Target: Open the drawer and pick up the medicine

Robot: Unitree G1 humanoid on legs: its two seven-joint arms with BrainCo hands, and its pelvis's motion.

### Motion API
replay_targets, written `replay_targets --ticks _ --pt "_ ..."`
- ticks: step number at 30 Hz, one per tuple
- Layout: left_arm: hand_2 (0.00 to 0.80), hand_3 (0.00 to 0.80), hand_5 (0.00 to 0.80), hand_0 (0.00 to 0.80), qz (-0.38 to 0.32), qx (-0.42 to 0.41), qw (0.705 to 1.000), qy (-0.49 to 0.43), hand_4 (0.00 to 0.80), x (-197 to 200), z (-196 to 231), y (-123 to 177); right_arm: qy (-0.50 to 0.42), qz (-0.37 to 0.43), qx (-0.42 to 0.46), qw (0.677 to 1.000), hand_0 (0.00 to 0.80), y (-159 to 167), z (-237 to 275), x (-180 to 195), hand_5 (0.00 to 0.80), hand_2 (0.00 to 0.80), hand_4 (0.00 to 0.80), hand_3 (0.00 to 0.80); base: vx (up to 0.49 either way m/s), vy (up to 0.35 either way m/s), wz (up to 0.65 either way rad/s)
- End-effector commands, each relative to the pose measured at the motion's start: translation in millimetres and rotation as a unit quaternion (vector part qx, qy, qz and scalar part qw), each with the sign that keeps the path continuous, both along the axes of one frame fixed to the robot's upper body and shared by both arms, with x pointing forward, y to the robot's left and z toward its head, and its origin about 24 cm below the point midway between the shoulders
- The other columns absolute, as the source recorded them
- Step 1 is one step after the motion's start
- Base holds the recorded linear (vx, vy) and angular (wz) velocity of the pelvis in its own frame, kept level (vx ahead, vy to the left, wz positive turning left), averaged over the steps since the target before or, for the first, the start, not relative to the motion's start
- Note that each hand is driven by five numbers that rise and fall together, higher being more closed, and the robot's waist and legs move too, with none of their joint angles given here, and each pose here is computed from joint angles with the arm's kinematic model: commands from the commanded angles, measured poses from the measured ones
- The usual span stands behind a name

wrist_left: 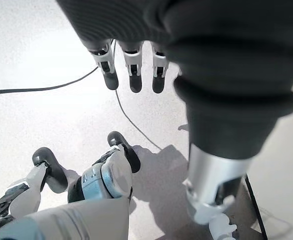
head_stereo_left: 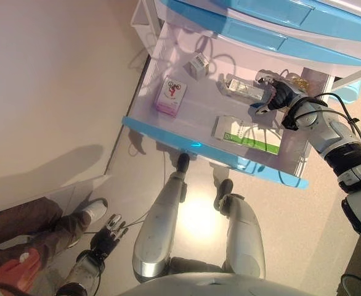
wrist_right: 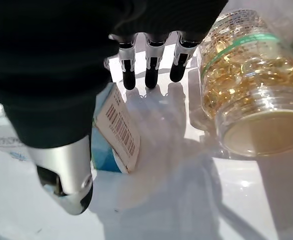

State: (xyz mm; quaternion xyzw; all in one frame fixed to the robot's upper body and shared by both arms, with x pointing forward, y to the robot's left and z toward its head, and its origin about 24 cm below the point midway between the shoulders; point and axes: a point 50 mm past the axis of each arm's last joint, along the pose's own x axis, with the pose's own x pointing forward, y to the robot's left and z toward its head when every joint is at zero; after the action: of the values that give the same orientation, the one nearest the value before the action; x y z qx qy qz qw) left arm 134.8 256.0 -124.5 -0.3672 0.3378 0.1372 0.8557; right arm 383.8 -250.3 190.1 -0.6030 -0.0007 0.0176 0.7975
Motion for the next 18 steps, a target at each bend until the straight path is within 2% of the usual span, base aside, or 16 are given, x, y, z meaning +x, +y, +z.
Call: replay_targets --ticks 1,2,18 --pt "0.000 0.000 0.000 0.000 -0.026 -0.007 0.999 0.018 0.000 -15.0 -5.4 -9.3 -0.004 -0.017 -0.021 1.000 0.562 -6.5 13.2 5.5 0.562 0.562 0.562 0.562 -0.069 0.019 0.05" --pt "0.000 0.000 0.000 0.000 -0.028 -0.008 0.999 0.017 0.000 -14.6 -5.4 -10.2 -0.001 -0.018 -0.023 1.000 0.800 -6.6 12.0 5.9 0.800 0.800 0.800 0.800 -0.069 0.020 0.06" --pt "0.000 0.000 0.000 0.000 -0.029 -0.013 0.999 0.017 0.000 -15.3 -6.1 -14.2 0.009 -0.003 -0.041 0.999 0.800 -5.3 8.5 5.2 0.800 0.800 0.800 0.800 -0.001 0.005 0.02"
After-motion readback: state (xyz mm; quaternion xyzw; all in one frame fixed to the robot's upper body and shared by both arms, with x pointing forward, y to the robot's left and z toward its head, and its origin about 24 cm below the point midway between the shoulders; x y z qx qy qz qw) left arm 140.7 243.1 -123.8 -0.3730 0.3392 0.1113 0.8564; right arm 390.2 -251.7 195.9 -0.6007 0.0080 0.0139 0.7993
